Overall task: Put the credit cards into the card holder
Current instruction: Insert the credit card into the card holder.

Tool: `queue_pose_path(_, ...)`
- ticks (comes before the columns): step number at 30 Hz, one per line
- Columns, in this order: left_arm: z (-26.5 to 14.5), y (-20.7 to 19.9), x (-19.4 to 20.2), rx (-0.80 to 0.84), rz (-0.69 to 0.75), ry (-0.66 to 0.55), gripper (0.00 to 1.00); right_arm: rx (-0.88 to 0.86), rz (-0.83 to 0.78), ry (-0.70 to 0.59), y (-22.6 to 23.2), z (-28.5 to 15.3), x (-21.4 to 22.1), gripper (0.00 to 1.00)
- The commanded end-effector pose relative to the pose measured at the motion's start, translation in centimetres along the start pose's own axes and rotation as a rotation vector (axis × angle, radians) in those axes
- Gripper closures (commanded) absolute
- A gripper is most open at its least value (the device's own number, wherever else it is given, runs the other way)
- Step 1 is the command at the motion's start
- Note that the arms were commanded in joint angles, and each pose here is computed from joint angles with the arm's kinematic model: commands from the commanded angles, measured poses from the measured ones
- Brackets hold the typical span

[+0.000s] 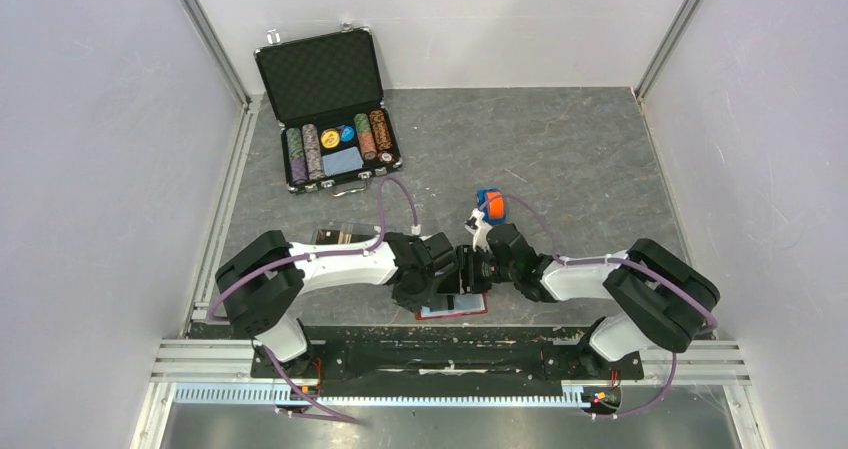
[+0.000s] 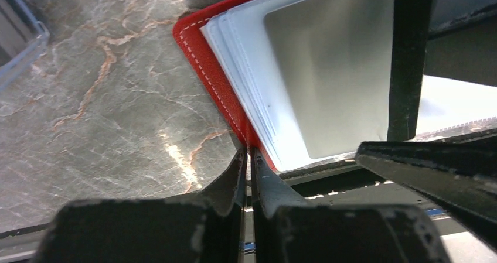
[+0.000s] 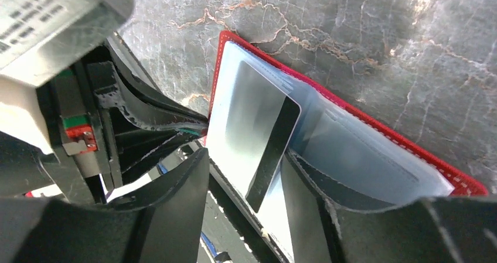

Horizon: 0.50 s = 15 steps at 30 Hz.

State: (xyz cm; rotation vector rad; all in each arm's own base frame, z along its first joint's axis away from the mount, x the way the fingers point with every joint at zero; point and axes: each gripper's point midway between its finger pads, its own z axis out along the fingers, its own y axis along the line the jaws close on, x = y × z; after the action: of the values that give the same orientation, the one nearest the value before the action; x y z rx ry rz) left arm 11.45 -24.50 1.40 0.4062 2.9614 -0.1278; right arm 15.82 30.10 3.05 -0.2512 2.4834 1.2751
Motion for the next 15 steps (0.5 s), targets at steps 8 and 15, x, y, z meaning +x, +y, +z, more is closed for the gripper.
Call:
queue_pose_path(8,0.0,-2.3,-0.2,0.090,-0.005,-0.018,0.94,0.146,-0.092,0.024,-2.3,-0.1,0.5,0.41)
queue_pose_path(15,0.2,-2.8,-1.0,0.084,0.017,-0.020,0.95,0.064,-0.105,0.064,-0.5,1.1,1.3,0.62)
